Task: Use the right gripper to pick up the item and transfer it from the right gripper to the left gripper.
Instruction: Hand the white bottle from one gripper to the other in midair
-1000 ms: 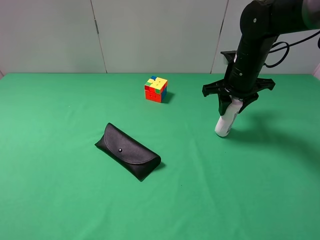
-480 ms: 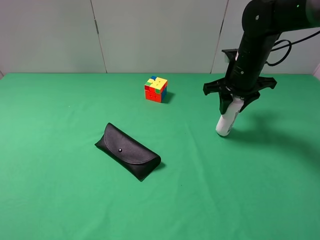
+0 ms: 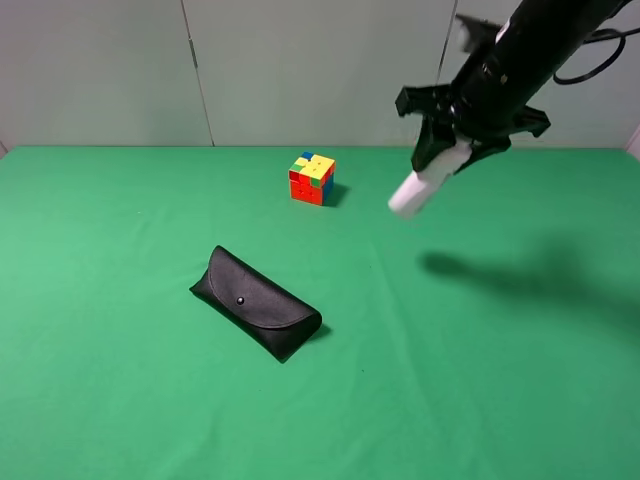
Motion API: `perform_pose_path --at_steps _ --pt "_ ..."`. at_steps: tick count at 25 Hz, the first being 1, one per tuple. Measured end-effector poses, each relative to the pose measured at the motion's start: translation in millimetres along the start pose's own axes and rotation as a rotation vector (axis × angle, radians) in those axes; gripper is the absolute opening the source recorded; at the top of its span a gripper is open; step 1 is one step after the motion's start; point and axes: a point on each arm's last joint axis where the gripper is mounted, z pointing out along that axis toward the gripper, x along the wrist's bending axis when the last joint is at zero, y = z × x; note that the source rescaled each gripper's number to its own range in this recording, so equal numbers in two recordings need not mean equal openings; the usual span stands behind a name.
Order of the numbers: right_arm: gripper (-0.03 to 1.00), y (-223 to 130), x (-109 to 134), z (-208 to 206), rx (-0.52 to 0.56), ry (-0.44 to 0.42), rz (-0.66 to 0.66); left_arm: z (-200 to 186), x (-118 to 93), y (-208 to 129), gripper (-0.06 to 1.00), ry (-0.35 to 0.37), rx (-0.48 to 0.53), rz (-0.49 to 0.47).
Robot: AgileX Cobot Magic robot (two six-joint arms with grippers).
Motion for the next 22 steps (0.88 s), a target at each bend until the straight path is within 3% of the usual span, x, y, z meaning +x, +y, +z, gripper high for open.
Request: perform_pose_path --at_steps 9,18,22 --pt "0.01 -38 17 -39 -0.19 0.213 -0.087 0 0 0 0.98 0.0 0.0 0.0" --pt "0.01 -71 23 -32 -0.233 0.412 -0.053 0 0 0 0.98 0.0 0.0 0.0" --pt "0.01 -83 21 -20 -0.247 0.458 -0.058 0 0 0 0.98 0.0 0.0 0.0"
